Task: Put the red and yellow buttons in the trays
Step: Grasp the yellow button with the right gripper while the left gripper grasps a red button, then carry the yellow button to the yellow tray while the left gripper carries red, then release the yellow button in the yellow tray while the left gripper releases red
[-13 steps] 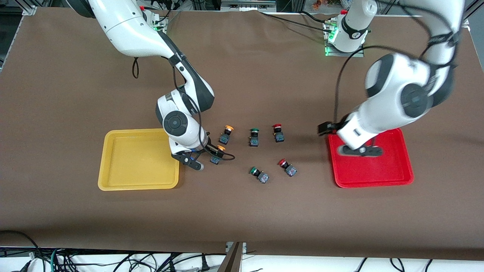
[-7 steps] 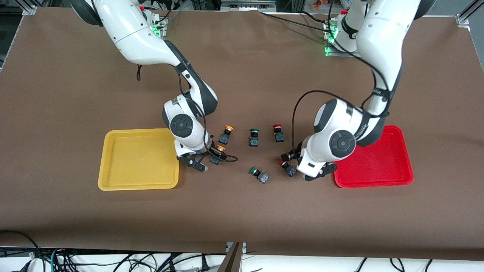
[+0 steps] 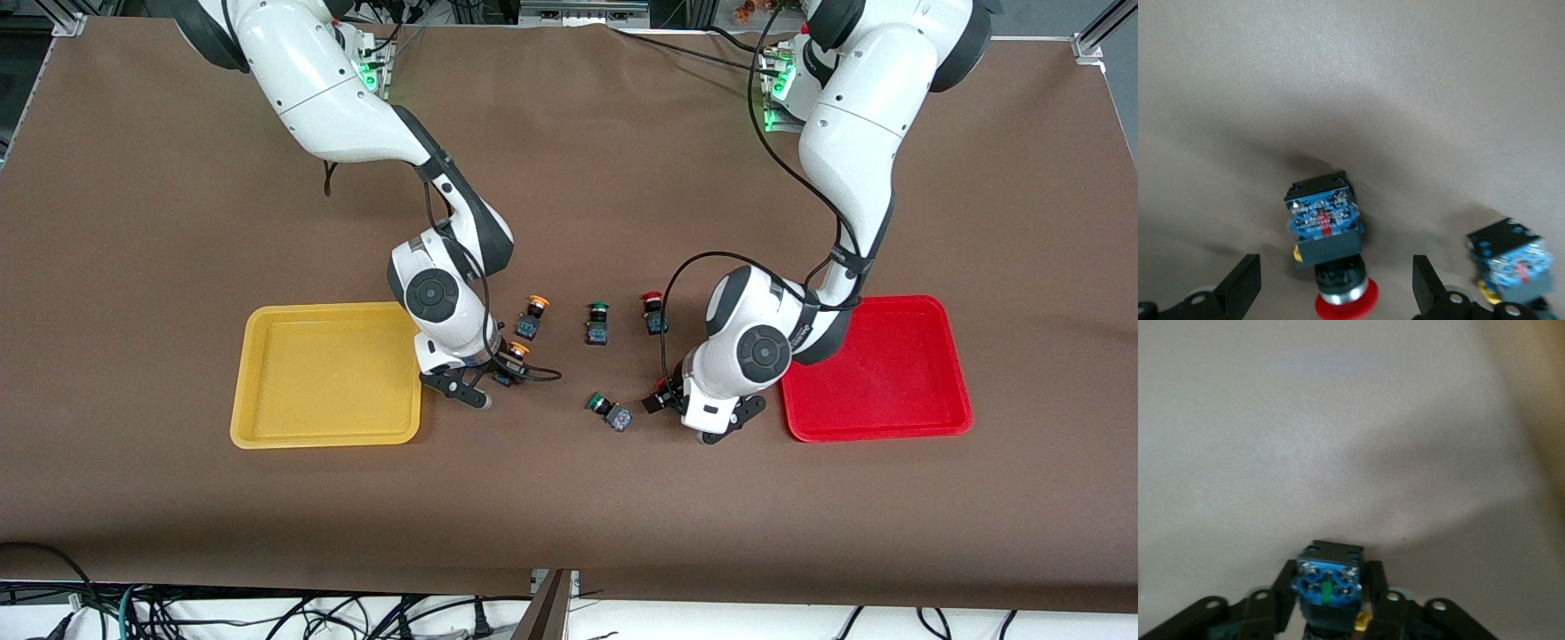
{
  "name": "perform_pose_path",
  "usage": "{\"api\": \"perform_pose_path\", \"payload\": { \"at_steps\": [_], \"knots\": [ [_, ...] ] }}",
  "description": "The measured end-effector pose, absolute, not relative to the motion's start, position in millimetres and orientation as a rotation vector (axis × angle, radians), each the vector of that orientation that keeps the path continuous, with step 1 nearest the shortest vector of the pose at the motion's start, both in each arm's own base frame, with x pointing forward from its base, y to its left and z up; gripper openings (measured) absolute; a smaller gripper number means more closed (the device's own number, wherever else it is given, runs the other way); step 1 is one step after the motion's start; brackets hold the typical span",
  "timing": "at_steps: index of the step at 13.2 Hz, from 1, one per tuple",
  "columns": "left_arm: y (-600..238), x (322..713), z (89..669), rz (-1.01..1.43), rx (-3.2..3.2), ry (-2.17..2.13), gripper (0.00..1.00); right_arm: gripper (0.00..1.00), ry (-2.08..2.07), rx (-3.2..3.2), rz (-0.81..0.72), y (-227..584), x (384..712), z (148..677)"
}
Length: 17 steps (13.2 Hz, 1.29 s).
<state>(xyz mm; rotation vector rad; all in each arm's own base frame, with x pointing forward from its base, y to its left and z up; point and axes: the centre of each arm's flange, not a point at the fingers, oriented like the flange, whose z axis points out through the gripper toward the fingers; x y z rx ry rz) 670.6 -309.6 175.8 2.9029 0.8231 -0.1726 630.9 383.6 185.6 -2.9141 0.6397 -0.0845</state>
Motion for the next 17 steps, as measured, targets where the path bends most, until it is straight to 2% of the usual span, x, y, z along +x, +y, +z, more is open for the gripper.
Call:
{"api": "perform_pose_path", "payload": {
  "at_steps": [1,2,5,6,8,12,14,16,17],
  "knots": [
    [-313,668,172,-0.159,2.929,0.804,0.91,0.41,0.645,-2.915,-0.090,380,635,191],
    [-315,667,171,-0.153,2.939,0.795,0.78,0.41,0.636,-2.940,-0.071,368,643,201],
    [-311,672,176,-0.126,2.944,0.796,0.43,0.41,0.413,-3.079,0.110,290,675,254],
    [-307,678,182,-0.107,2.936,0.803,0.40,0.41,0.316,-3.104,0.167,254,684,270],
    [-284,698,209,-0.054,2.902,0.853,0.40,0.41,0.147,-3.116,0.284,169,698,279],
    [-203,716,267,-0.157,2.940,0.910,0.40,0.41,0.053,-3.081,0.401,47,699,238],
    [-153,718,283,-0.243,3.003,0.747,0.40,0.41,0.064,-3.073,0.402,22,692,214],
    [-108,708,270,-0.404,3.059,0.602,0.40,0.41,0.057,-3.072,0.389,17,685,193],
    [-92,699,254,-0.467,3.098,0.541,0.40,0.48,0.054,-3.072,0.385,17,681,186]
  ]
}}
